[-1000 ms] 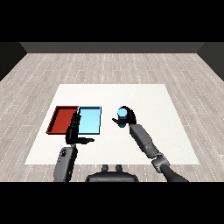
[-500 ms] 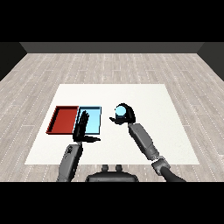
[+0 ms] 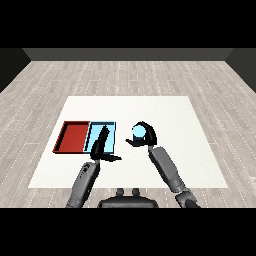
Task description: Pick the blue can and put it in the blue box
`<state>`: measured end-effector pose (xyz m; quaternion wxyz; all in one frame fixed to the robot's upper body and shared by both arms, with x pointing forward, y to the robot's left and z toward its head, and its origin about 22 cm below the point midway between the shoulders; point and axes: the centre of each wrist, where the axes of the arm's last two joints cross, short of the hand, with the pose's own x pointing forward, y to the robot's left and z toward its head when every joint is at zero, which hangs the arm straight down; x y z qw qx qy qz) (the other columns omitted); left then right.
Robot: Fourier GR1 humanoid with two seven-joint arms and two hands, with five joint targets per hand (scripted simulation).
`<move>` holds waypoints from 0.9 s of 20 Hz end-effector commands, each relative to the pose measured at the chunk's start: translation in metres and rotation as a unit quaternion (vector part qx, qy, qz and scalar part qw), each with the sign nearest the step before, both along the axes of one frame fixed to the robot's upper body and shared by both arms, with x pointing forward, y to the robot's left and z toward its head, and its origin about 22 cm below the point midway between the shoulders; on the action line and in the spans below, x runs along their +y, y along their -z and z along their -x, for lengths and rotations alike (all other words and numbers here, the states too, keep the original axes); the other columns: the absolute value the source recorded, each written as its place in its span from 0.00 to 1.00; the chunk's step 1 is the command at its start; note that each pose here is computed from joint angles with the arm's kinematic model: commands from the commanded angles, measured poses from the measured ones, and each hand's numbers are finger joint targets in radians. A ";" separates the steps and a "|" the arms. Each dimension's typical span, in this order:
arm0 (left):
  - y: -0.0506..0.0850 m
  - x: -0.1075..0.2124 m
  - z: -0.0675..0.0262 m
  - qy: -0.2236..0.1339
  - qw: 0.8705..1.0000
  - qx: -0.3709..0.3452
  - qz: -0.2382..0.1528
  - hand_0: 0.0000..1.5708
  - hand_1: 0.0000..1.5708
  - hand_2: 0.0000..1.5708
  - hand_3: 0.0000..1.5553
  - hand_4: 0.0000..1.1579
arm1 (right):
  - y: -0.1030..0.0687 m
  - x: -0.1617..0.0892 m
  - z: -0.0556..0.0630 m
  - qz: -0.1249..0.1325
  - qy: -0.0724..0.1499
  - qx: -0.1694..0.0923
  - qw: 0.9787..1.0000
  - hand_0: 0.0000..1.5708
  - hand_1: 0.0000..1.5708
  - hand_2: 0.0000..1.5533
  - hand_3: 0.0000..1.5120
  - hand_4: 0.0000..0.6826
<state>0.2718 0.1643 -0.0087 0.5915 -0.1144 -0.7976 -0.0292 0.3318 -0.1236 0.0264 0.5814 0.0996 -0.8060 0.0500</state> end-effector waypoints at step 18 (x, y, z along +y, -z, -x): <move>0.031 -0.053 -0.0255 0.032 0.998 0.053 -0.030 0.00 0.00 0.00 0.00 0.00 | -0.014 0.014 0.003 0.005 -0.041 -0.017 0.999 0.89 0.89 0.93 0.93 0.99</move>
